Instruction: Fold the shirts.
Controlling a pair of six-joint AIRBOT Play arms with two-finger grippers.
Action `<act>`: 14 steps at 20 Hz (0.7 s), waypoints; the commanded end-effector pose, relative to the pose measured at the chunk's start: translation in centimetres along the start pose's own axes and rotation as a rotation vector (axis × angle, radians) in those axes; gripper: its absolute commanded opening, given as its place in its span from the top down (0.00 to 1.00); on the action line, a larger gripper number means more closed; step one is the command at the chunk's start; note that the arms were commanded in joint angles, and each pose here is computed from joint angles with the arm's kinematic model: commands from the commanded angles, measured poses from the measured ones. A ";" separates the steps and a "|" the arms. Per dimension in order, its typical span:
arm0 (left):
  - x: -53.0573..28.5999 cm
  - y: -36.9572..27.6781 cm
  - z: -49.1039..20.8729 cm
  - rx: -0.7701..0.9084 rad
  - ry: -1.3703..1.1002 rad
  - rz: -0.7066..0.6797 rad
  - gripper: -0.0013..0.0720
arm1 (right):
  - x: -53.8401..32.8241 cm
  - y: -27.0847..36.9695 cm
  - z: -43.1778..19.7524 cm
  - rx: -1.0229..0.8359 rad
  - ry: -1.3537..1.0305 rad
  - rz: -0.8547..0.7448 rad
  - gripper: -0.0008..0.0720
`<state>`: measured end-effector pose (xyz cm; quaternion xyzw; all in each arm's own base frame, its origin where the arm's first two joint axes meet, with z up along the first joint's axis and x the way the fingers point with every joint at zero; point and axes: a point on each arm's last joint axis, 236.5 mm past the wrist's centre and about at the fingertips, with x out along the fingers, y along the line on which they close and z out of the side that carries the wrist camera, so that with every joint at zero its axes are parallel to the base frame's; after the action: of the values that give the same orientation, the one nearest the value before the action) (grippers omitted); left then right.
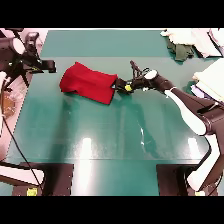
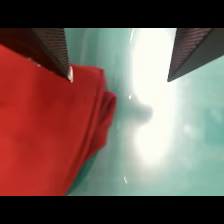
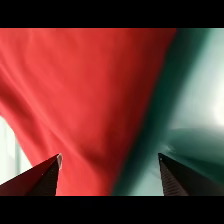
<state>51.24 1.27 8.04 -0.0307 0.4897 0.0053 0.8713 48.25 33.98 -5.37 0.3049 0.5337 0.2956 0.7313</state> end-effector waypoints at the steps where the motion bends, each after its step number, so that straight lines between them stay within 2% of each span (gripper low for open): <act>1: -4.5 -1.4 1.3 0.018 -0.077 -0.052 0.02 | 2.7 0.0 0.5 0.053 -0.068 0.014 0.07; 4: -7.0 -1.6 1.7 0.030 -0.114 -0.056 0.02 | 5.2 2.6 0.6 0.014 -0.058 0.059 0.08; 5: -7.5 -1.7 1.6 0.030 -0.115 -0.057 0.02 | 6.0 3.9 0.8 0.001 -0.061 0.078 0.12; 6: -7.8 -1.7 1.6 0.029 -0.116 -0.057 0.02 | 6.7 5.3 1.3 -0.011 -0.068 0.103 0.29; 7: -8.0 -1.7 1.6 0.029 -0.118 -0.058 0.02 | 7.0 6.7 1.9 -0.028 -0.079 0.128 0.64; 8: -8.1 -1.7 1.4 0.030 -0.113 -0.058 0.02 | 6.8 8.1 2.7 -0.051 -0.093 0.151 0.92; 10: -8.2 -1.7 0.5 0.032 -0.077 -0.057 0.02 | 4.7 11.3 5.2 -0.112 -0.160 0.180 0.96; 14: -8.1 -1.7 -0.8 0.034 -0.022 -0.058 0.02 | -4.8 11.4 11.4 -0.192 -0.277 0.028 0.96</act>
<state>47.32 -0.25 15.04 -0.0303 0.4616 -0.0264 0.8862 54.71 40.73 4.90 0.3115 0.4138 0.3467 0.7820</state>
